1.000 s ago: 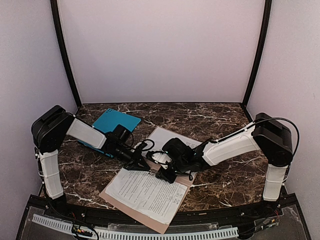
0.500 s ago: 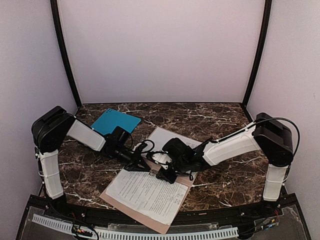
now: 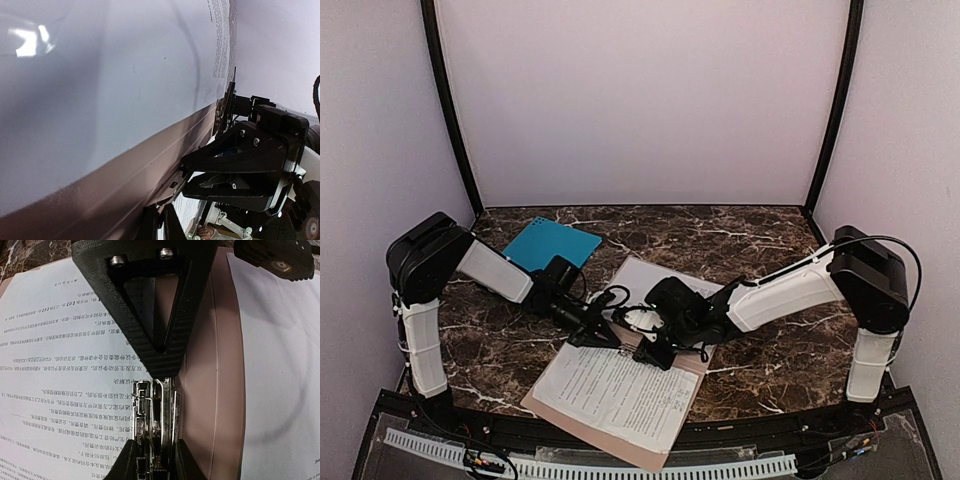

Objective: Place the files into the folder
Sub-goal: Clamp the file in the folder.

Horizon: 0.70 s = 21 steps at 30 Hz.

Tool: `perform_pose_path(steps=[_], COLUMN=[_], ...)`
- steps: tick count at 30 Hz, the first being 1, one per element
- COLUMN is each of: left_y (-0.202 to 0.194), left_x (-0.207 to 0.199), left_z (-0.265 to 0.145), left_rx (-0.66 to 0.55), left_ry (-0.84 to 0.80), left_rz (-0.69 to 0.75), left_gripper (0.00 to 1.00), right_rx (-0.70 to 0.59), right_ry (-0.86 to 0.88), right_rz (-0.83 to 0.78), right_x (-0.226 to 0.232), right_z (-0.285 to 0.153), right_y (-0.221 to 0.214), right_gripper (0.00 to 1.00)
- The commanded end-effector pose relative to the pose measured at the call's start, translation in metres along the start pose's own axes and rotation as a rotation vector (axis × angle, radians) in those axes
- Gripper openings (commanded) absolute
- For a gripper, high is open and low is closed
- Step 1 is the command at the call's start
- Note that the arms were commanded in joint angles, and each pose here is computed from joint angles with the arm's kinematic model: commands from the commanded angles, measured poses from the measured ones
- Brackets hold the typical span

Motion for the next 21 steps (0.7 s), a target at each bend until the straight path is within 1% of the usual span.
perform_pose_path(steps=[1, 4, 8, 11, 17, 21], left_y=[-0.161, -0.153, -0.136, -0.116, -0.09, -0.092], left_x=[0.061, 0.054, 0.043, 0.035, 0.023, 0.024], left_z=[0.001, -0.001, -0.002, -0.001, 0.0, -0.001], left_rx=[0.661, 0.677, 0.66, 0.623, 0.567, 0.577], left_ry=[0.602, 0.6, 0.602, 0.601, 0.612, 0.642], left_rz=[-0.627, -0.624, -0.591, -0.547, -0.476, -0.456], left_gripper=[0.01, 0.01, 0.01, 0.01, 0.01, 0.01], right_rx=[0.176, 0.176, 0.17, 0.166, 0.172, 0.176], right_ry=[-0.104, -0.105, -0.102, -0.097, -0.093, -0.095], right_rz=[-0.018, -0.018, -0.02, -0.019, -0.021, -0.023], right_x=[-0.018, -0.018, -0.018, -0.018, -0.018, -0.018], right_z=[0.022, 0.022, 0.023, 0.023, 0.024, 0.024], right_y=[-0.044, -0.046, -0.046, -0.045, -0.046, -0.045], right_gripper=[0.21, 0.21, 0.21, 0.21, 0.21, 0.21])
Point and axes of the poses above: each gripper's point midway between its finger pads, its own z axis out along the fingers, its own x axis along the line the jaws close on, y = z × x, the point moved 10 cm from there along -z, back along the fingers, and after that the axes turned 14 degrees about z, right-handed, at the moved point
